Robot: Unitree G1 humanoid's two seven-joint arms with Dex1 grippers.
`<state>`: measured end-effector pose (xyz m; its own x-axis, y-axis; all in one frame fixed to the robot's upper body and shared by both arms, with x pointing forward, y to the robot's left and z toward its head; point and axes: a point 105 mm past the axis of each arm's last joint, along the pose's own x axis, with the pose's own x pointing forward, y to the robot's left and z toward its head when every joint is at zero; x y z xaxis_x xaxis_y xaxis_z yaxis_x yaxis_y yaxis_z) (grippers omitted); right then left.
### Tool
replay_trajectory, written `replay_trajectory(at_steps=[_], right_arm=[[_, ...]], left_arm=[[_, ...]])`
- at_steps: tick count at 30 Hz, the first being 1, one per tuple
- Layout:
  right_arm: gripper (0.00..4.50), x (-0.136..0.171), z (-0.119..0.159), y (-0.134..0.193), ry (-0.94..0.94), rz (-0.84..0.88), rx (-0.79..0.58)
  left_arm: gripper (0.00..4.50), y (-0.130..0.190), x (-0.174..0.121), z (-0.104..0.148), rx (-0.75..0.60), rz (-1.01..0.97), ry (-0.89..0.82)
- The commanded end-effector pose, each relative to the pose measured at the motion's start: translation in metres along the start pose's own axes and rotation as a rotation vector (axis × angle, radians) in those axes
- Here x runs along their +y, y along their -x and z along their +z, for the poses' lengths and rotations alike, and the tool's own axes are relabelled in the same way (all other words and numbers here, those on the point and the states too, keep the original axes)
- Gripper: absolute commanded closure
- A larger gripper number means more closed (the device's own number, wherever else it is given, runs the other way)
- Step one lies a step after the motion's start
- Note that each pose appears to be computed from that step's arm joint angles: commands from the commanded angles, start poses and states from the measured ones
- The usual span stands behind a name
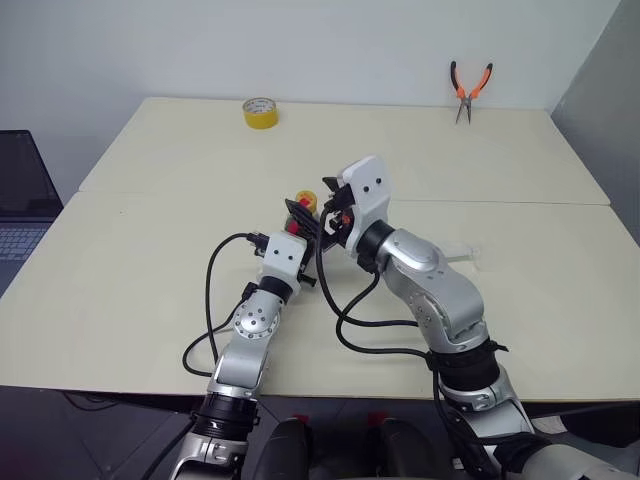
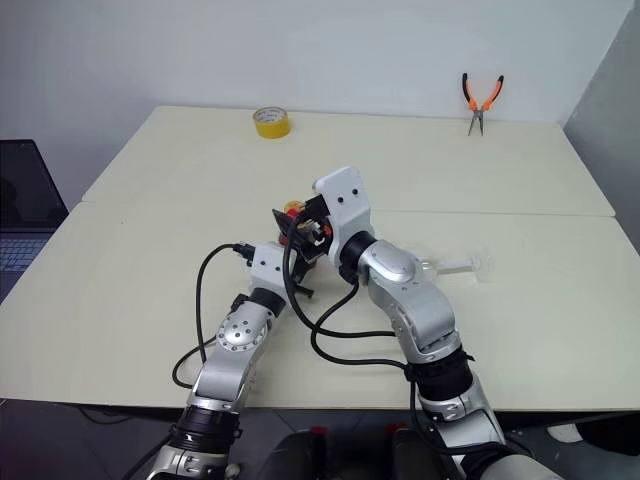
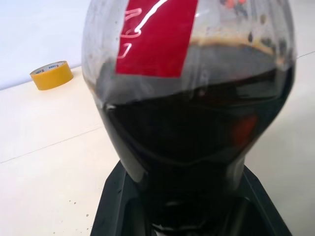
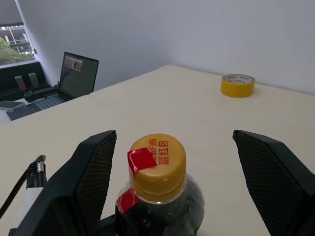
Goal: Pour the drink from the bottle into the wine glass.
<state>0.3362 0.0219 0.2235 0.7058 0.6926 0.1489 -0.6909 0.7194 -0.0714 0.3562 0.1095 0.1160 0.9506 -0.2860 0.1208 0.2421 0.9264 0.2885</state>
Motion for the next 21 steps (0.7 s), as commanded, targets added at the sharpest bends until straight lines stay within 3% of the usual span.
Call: replay_trajectory(at_steps=[1,21], right_arm=[[0.46,-0.005,0.008,0.004,0.029,-0.027,-0.034],[0.46,-0.023,0.005,0.029,0.039,-0.086,-0.016]], left_arm=[[3.52,-0.004,0.002,0.021,-0.080,0.002,-0.008],[3.55,-0.003,0.002,0.020,-0.080,0.003,-0.009]])
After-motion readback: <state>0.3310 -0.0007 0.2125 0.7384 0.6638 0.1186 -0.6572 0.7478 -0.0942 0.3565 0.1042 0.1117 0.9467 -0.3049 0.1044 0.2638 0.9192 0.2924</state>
